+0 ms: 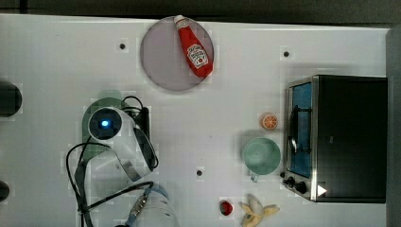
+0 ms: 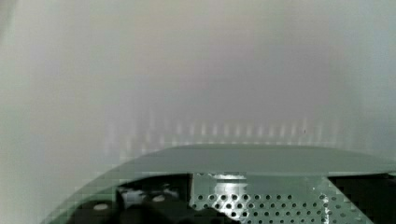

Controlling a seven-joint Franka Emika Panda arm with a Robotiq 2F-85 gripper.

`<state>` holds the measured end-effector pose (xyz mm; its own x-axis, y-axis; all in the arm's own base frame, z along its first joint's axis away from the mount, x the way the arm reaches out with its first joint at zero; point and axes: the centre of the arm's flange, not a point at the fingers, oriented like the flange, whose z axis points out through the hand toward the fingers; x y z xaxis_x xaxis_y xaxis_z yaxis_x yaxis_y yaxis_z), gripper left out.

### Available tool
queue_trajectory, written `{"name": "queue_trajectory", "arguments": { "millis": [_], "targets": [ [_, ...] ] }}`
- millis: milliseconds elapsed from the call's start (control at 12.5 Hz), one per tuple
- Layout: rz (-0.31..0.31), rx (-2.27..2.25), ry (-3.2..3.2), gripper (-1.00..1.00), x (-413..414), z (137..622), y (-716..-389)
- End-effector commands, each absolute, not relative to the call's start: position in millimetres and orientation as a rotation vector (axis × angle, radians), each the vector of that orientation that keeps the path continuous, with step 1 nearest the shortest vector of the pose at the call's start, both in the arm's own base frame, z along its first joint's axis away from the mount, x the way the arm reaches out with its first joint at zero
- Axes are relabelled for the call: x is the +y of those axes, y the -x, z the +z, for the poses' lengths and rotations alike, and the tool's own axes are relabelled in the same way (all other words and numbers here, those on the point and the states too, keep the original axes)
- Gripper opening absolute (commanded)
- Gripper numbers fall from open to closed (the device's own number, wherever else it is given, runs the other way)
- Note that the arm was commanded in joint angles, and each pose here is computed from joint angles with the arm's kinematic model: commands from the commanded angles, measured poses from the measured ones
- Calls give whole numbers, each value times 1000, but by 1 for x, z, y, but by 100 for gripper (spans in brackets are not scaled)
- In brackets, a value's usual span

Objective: Drag strainer left to right.

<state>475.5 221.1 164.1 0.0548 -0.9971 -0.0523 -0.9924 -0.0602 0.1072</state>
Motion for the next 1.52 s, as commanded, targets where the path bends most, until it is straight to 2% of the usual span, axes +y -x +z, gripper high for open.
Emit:
{"name": "queue_trajectory", "arguments": {
  "millis": [80,1200,1520],
  "targets": [
    [-173,-2169,-2186,100,176,154,-487],
    [-139,-2137,-2160,100,47,147,-494],
    [-110,-2115,-2167,100,2,148,-497]
  ]
}}
